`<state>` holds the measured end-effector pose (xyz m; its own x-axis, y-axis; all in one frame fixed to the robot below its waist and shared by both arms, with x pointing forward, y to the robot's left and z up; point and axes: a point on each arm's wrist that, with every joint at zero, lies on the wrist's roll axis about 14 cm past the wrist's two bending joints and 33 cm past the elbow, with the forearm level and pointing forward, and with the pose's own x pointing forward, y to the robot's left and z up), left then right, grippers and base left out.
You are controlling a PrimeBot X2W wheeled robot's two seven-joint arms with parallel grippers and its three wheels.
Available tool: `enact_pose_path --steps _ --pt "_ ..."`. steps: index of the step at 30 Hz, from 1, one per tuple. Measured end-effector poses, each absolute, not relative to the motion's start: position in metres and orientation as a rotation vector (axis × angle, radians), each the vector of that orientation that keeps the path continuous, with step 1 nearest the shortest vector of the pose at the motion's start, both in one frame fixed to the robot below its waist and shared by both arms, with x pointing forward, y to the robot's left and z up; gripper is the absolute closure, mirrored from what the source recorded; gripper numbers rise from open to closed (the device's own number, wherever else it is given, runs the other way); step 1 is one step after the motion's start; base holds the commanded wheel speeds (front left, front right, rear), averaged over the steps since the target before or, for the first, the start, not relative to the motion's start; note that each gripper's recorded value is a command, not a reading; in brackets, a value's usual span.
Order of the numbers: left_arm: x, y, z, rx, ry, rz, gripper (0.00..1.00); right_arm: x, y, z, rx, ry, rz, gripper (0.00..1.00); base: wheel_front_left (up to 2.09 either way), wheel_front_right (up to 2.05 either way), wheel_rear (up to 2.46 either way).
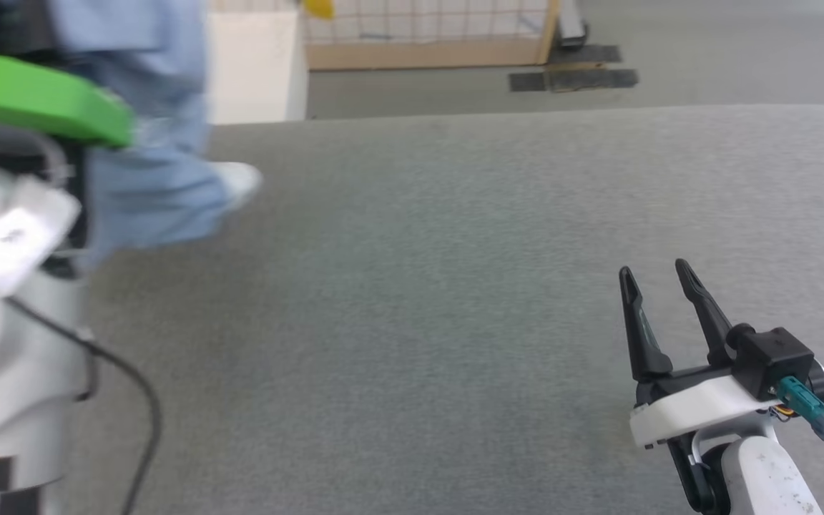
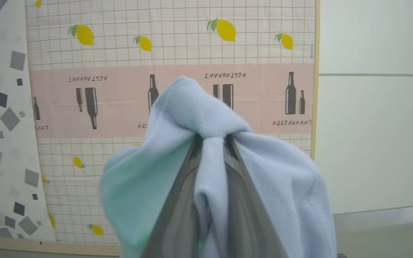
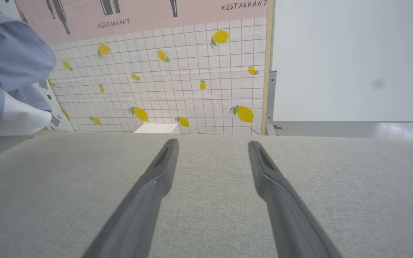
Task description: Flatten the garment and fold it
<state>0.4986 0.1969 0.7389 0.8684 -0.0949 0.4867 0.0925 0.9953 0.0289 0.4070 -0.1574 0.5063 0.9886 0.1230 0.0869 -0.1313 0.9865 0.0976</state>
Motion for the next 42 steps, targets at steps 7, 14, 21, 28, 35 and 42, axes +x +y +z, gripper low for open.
enact_pose_path --steps 7,14,21,28,35,42 --pt "0.500 0.074 0.738 -0.122 -0.490 -0.384 1.00 0.384 -0.186 0.515 0.088 -0.104 0.046 0.00 0.00 0.00 0.00" --pt "0.492 -0.024 0.653 -0.102 -0.211 -0.602 1.00 0.367 -0.207 0.521 0.081 -0.114 -0.015 0.00 0.00 0.00 0.00" --pt "0.446 -0.054 0.469 0.119 0.448 -0.723 1.00 0.355 -0.220 0.522 0.073 -0.109 -0.059 0.00 0.00 0.00 0.00" --pt "0.392 -0.045 0.398 0.175 0.822 -0.772 1.00 0.351 -0.221 0.517 0.076 -0.086 -0.062 0.00 0.00 0.00 0.00" --pt "0.431 -0.042 0.456 0.010 0.485 -0.696 0.00 0.358 -0.212 0.518 0.079 -0.086 -0.033 0.00 0.00 0.00 0.00" --pt "0.467 0.019 0.563 -0.156 -0.102 -0.491 0.00 0.366 -0.203 0.524 0.074 -0.097 -0.003 0.00 0.00 0.00 0.00"
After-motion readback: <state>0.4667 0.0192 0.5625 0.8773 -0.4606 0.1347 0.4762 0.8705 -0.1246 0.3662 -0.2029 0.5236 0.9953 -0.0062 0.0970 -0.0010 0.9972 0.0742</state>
